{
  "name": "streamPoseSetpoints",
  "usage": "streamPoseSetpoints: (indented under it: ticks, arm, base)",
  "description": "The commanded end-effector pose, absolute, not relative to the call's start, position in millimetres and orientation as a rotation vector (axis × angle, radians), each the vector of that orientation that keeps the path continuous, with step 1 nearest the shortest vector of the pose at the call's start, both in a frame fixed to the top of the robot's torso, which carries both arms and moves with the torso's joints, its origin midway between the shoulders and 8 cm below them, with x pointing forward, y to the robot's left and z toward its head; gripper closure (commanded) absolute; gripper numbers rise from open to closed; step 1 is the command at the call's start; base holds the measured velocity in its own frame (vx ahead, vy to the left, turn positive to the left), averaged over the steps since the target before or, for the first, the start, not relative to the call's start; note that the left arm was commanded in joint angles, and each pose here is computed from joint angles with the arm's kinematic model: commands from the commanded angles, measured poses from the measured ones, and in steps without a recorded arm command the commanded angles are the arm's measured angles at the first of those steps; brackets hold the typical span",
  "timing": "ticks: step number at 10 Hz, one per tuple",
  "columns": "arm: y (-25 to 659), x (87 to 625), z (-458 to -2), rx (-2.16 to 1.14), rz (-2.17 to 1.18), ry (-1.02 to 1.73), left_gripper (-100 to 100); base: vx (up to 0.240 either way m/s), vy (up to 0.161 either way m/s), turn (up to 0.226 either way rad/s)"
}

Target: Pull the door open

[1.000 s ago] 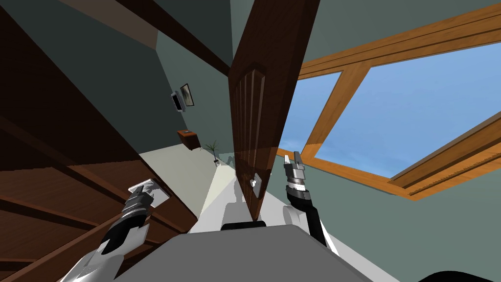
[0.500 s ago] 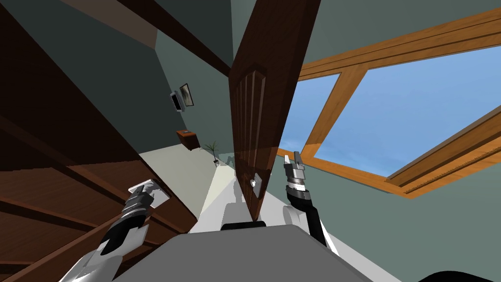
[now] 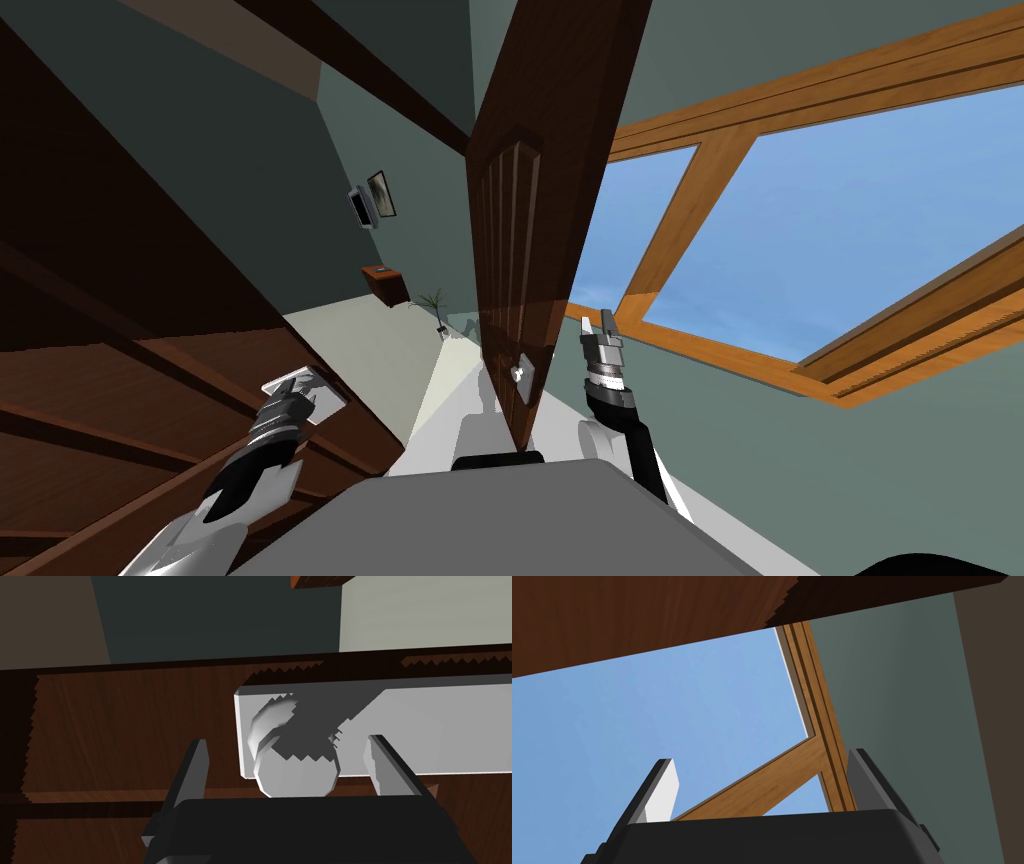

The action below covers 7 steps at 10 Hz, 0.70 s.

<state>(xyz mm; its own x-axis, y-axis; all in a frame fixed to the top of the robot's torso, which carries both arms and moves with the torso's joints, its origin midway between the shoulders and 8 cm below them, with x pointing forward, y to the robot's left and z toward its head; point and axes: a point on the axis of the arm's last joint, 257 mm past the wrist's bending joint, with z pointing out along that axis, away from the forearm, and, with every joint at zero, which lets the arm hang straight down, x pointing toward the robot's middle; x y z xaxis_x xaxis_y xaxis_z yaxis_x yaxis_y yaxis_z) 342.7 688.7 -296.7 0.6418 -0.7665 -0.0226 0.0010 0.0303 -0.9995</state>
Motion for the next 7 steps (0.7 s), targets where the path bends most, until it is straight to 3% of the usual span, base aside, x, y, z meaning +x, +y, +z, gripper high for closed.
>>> streamPoseSetpoints:
  ticks: [1, 7]
  arm:
    - [687.4, 343.5, -296.1, -1.427, -0.684, 0.699, -100]
    - [687.4, 343.5, -296.1, -1.427, -0.684, 0.699, -100]
  base:
    - [-0.010, 0.017, 0.006]
    - [0.000, 0.003, -0.004]
